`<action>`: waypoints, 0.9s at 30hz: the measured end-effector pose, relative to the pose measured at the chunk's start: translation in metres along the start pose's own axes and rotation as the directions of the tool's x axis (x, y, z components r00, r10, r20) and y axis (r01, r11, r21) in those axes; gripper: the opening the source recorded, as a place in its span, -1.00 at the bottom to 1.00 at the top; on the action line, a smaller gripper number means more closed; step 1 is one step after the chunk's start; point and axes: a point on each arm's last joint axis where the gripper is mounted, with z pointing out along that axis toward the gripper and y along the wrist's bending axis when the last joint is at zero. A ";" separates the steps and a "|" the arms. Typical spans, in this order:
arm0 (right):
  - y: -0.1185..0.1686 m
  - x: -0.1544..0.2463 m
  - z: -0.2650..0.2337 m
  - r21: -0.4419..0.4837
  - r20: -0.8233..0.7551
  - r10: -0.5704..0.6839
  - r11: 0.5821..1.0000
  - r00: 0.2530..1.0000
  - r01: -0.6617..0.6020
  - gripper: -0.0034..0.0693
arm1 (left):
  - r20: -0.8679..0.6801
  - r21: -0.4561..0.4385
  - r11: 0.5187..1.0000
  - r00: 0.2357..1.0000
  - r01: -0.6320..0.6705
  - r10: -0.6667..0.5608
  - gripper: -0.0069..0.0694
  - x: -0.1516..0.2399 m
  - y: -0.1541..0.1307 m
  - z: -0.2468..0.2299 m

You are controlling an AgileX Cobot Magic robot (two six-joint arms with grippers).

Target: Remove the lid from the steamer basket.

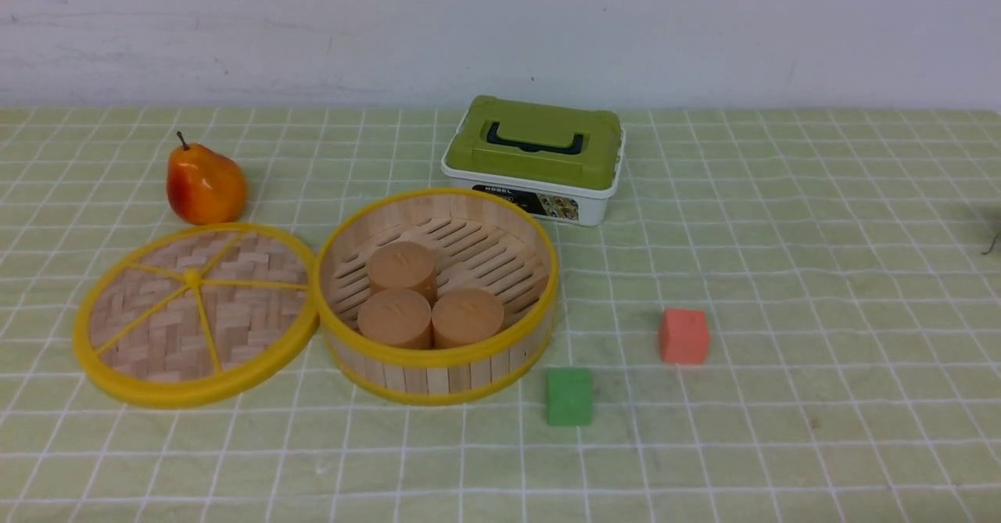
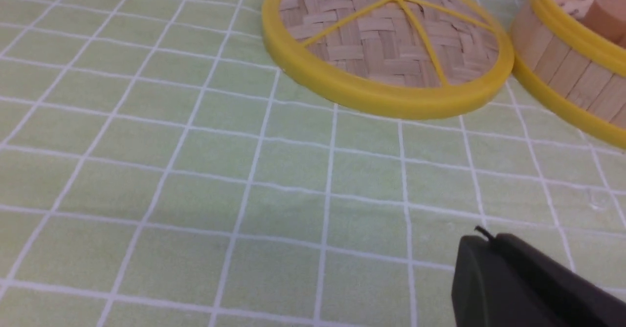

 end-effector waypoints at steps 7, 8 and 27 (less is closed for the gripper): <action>0.000 0.000 0.000 0.000 0.000 0.000 1.000 1.000 0.000 -0.24 | -0.004 0.020 0.998 0.998 -0.055 0.055 -0.85 0.000 -0.002 0.000; 0.000 0.000 0.000 0.000 0.000 0.000 1.000 1.000 0.000 -0.24 | -0.004 0.020 0.998 0.998 -0.057 0.057 -0.85 0.001 -0.002 0.000; 0.000 0.000 0.000 0.000 0.000 0.000 1.000 1.000 0.000 -0.24 | -0.004 0.021 0.998 0.998 -0.058 0.058 -0.84 0.001 -0.002 0.000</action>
